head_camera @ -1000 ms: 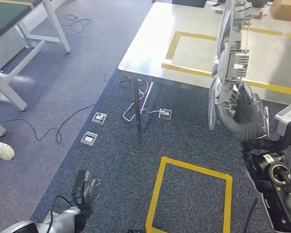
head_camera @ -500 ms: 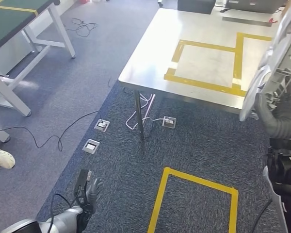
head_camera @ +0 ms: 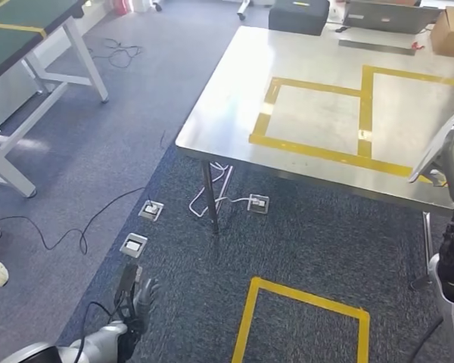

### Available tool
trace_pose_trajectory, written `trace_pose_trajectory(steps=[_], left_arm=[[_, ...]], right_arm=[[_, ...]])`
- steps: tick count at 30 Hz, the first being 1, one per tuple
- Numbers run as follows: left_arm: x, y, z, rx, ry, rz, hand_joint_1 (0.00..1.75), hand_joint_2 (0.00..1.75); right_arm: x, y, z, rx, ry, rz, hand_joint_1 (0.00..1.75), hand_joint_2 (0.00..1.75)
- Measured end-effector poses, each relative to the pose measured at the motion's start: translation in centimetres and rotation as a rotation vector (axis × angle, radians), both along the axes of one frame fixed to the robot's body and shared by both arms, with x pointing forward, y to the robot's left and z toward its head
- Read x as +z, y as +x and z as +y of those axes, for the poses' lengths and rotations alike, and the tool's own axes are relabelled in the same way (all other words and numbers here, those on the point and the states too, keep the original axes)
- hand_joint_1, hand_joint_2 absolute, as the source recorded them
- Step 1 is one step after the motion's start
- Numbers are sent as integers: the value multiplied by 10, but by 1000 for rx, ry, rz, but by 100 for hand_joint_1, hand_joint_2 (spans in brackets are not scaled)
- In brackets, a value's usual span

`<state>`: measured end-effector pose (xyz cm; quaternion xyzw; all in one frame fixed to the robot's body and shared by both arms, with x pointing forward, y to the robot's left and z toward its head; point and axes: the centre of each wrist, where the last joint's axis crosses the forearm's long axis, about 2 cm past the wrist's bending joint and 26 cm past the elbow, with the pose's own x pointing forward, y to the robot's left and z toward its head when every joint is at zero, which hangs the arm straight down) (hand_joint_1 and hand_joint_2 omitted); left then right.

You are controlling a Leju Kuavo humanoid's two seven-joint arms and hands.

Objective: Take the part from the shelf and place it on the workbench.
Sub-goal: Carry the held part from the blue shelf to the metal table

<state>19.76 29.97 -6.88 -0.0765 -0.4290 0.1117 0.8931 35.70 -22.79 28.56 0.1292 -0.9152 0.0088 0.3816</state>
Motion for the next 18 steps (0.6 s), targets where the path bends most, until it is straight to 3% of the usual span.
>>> trace_pose_trajectory(steps=[18], left_arm=[[3, 7, -7, -7, -15, -10, 0, 0]], right_arm=[[0, -5, -12, -38, -25, 11, 175, 175]])
